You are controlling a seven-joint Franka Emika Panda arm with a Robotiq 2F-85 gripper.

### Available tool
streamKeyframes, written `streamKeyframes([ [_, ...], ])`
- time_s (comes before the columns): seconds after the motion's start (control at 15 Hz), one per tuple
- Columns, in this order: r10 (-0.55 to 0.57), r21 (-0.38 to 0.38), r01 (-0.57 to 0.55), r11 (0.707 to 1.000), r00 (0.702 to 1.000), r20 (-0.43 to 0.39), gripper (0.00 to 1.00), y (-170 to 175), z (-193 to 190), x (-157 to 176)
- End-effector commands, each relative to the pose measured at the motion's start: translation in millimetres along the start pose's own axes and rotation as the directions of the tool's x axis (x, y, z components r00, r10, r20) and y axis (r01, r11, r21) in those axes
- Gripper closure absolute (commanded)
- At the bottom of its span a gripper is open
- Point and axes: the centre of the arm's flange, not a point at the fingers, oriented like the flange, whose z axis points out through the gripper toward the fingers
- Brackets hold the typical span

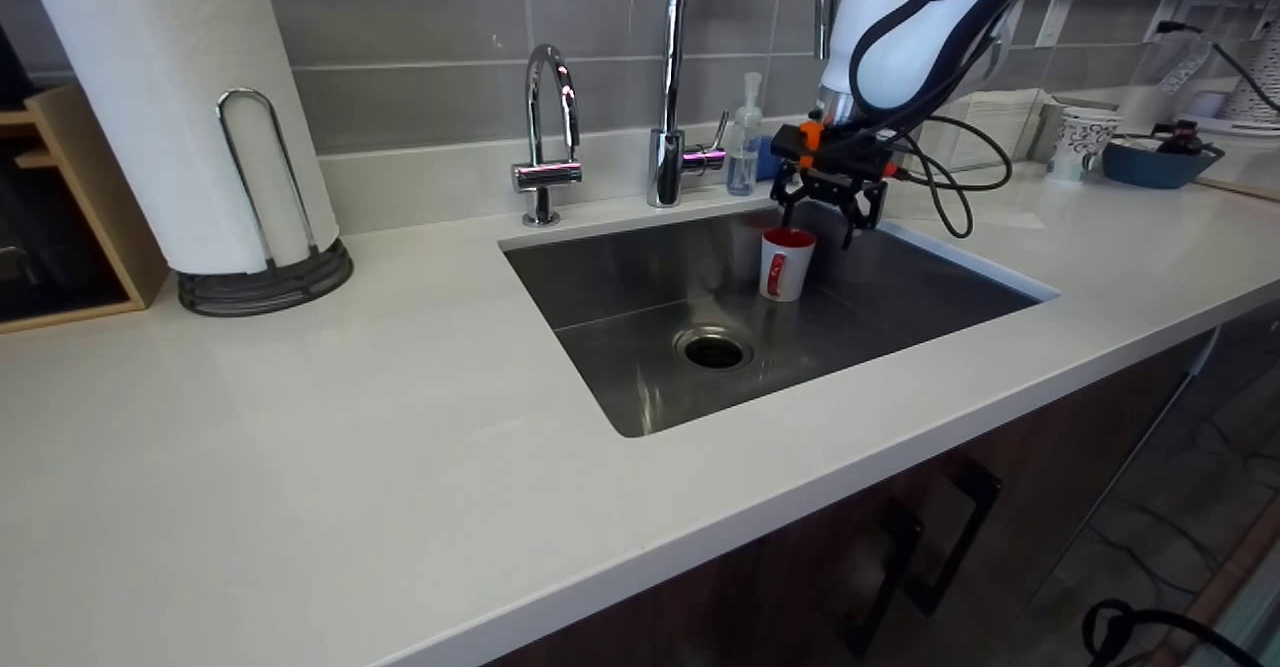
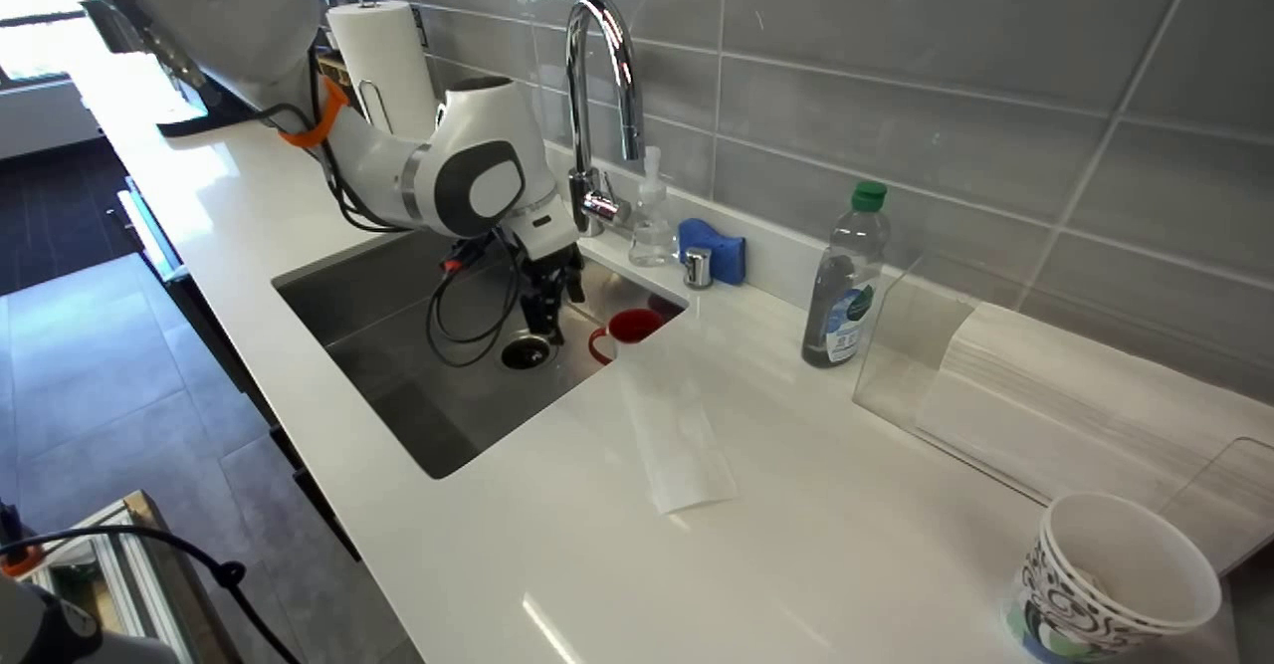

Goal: Pour the liquid out of the mug in the sink then place the mug on the right side of the counter.

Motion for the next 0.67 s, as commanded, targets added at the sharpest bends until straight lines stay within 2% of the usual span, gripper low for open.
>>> streamKeyframes([
  [0.0, -0.053, -0.026, 0.053, 0.998, 0.999, 0.012, 0.00, -28.9, 31.7, 6.0],
  [0.33, -0.070, -0.035, 0.069, 0.997, 0.997, -0.026, 0.00, -46.2, 64.8, 11.3],
  [0.6, -0.090, -0.048, 0.089, 0.995, 0.996, -0.019, 0.00, -55.2, 83.0, 12.1],
])
